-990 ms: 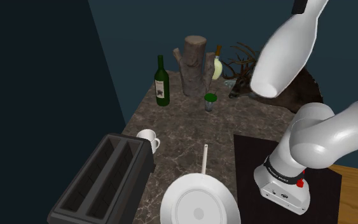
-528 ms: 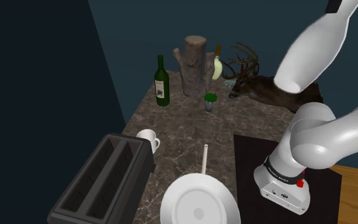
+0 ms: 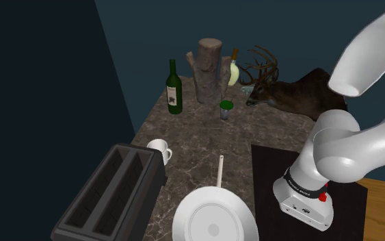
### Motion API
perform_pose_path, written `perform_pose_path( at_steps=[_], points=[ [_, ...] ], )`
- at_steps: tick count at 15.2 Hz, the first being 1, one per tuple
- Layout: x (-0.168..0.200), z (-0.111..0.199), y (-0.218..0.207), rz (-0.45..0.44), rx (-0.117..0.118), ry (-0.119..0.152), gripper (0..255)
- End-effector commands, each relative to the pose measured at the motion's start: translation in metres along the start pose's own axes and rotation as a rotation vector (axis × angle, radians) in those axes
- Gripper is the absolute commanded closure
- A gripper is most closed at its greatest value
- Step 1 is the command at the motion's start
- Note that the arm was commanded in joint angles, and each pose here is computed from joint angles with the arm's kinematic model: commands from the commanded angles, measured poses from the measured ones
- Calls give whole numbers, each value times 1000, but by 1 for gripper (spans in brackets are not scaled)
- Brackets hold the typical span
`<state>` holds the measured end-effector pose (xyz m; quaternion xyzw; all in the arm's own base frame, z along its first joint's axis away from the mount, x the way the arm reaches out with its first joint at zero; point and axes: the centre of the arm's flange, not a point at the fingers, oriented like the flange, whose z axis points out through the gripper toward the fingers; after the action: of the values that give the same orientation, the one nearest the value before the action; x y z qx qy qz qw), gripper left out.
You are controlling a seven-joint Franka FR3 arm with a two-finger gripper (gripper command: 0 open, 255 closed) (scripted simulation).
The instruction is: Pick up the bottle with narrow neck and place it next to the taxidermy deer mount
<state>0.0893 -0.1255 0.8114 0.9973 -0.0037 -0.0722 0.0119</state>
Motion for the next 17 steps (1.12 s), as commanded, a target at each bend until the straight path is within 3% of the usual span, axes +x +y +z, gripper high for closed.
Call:
perform_pose_path(
  at_steps=[1,17],
  points=[
    [-16,6,21,0,-1,-1,255],
    [-134,27,195,0,-1,-1,255]
  ],
)
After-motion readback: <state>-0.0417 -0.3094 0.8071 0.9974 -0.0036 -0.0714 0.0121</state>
